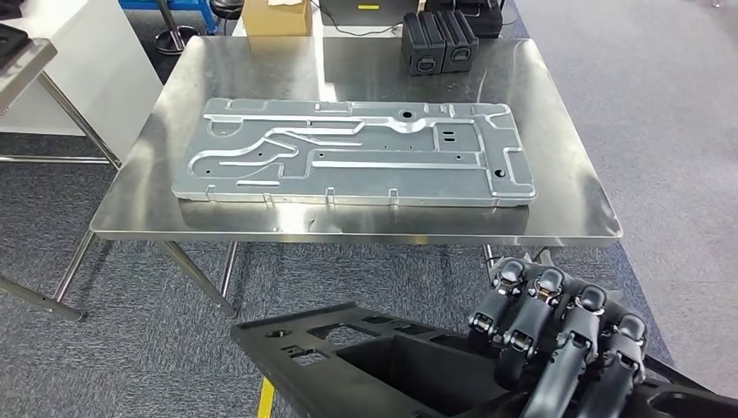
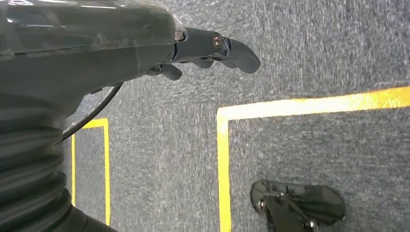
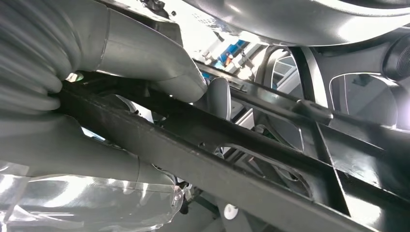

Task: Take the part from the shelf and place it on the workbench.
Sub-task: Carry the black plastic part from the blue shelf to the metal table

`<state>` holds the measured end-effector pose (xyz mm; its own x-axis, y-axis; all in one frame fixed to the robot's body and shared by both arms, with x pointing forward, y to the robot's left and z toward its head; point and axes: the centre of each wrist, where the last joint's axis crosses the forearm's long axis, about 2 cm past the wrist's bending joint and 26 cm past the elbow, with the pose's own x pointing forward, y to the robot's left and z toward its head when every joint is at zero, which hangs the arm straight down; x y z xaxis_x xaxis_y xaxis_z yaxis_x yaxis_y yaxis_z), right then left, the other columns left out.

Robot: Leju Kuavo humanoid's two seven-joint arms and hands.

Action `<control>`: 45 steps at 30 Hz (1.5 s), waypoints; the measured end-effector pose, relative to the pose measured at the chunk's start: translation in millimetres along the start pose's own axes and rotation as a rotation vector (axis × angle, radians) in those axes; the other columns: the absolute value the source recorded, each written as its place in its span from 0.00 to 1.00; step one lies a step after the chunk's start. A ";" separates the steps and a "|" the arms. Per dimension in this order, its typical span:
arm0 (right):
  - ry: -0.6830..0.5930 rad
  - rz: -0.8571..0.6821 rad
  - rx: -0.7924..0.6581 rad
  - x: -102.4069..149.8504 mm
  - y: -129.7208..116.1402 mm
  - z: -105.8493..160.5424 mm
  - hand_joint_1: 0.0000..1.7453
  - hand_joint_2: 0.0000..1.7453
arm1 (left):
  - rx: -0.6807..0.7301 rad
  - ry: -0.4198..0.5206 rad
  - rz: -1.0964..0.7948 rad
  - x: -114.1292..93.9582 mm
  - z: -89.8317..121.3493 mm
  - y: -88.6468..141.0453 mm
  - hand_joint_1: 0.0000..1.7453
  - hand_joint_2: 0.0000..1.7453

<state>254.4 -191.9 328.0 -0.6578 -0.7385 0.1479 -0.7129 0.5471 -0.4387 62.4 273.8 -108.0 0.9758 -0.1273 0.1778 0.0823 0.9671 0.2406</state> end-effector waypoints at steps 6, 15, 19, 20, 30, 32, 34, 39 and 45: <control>-0.001 -0.001 0.001 0.0 -0.3 -0.2 1.00 1.00 | -0.002 -0.001 0.001 1.3 0.2 -1.0 0.00 1.00; -0.003 0.001 0.003 0.3 -0.6 -0.8 1.00 1.00 | -0.001 0.001 0.001 -0.1 0.4 -1.5 0.00 1.00; -0.003 0.002 0.004 0.5 -0.7 -1.0 1.00 1.00 | 0.002 0.001 0.002 0.4 0.0 0.0 0.00 1.00; -0.003 0.002 0.004 0.5 -0.6 -1.1 1.00 1.00 | 0.002 0.000 0.003 0.7 -0.1 0.3 0.00 1.00; -0.004 0.003 0.003 1.4 0.1 -0.6 1.00 1.00 | 0.001 0.005 0.004 -0.4 0.2 -0.7 0.00 1.00; -0.004 0.003 0.003 1.4 0.1 -0.7 1.00 1.00 | 0.001 0.006 0.004 -0.8 0.5 -1.5 0.00 1.00; -0.004 0.005 0.003 1.4 -0.1 -0.8 1.00 1.00 | 0.001 0.006 0.005 -0.4 0.6 -2.1 0.00 1.00; -0.006 0.007 0.004 1.8 -0.5 -1.5 1.00 1.00 | 0.011 0.014 0.008 1.5 0.4 -1.2 0.00 1.00; 0.004 0.013 0.006 -0.5 -2.3 -1.5 1.00 1.00 | 0.012 0.025 0.017 -0.5 0.6 -1.8 0.00 1.00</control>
<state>256.1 -192.2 330.3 -0.6677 -0.7300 0.1458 -0.7030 0.5539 -0.4460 61.6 272.0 -108.0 0.9818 -0.1052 0.1583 0.0634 0.9664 0.2490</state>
